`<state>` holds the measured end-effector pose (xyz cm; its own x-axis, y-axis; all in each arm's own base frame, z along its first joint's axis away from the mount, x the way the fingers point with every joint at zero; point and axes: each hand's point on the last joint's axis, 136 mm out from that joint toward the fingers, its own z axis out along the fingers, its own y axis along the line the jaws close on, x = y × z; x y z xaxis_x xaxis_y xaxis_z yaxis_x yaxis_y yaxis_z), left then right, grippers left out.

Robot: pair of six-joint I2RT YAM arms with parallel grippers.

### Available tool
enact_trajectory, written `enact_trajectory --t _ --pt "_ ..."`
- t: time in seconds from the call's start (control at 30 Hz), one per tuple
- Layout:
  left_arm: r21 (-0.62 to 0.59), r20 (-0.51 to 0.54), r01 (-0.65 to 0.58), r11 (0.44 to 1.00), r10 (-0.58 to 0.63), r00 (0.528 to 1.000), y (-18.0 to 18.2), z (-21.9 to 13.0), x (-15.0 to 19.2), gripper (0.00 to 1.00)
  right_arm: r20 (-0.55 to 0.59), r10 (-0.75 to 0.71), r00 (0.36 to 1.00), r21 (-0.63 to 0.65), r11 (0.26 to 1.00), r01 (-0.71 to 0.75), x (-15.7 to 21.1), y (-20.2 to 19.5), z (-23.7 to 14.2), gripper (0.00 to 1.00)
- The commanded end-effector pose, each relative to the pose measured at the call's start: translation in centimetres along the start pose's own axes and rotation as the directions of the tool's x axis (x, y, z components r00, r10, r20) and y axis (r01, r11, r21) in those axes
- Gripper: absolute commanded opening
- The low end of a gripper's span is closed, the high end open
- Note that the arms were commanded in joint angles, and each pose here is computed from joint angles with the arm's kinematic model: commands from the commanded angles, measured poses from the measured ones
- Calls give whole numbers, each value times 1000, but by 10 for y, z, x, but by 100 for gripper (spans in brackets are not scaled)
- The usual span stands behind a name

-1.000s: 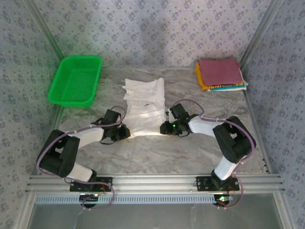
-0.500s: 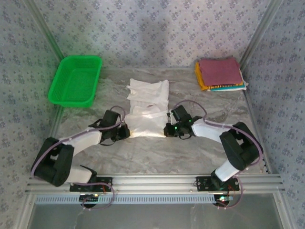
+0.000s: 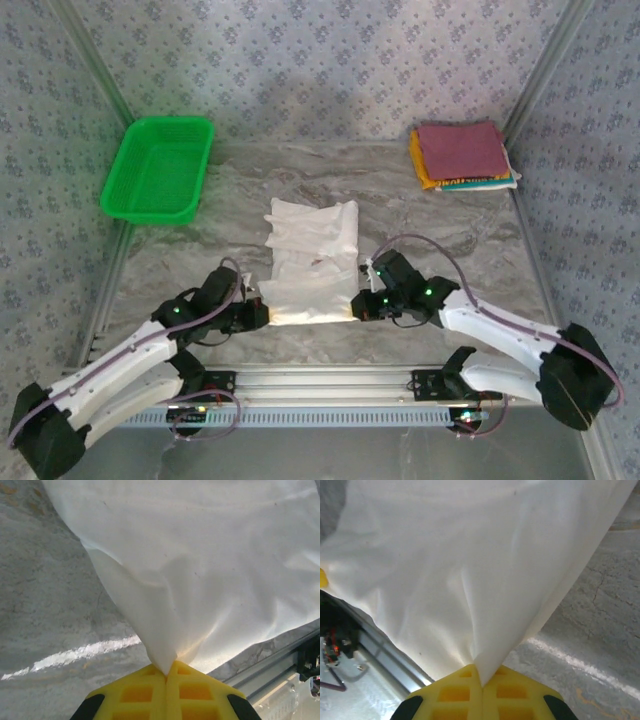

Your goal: Fold and stack the t-shirts

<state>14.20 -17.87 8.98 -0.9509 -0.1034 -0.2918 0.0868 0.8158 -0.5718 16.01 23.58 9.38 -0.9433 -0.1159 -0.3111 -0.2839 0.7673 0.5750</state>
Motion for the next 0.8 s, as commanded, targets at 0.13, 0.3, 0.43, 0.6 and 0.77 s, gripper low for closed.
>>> enact_trajectory --t 0.13,0.3,0.43,0.6,0.77 --pt "-24 191 -108 994 111 975 -52 -51 -79 0 116 26 993 -16 1000 -25 -62 24 -32 0" --pt "44 237 -124 991 111 965 -78 -52 -136 0 160 53 986 3 999 -55 -115 21 -36 0" --pt "14 278 -87 996 80 957 -66 -48 -175 0 181 78 980 18 996 -83 -151 13 -34 0" --pt "25 283 -64 998 54 958 -52 -33 -206 0 180 142 973 19 989 -147 -182 2 -30 0" --pt "46 280 -39 998 24 960 -39 -20 -245 0 159 188 969 -1 982 -191 -215 -7 -19 0"
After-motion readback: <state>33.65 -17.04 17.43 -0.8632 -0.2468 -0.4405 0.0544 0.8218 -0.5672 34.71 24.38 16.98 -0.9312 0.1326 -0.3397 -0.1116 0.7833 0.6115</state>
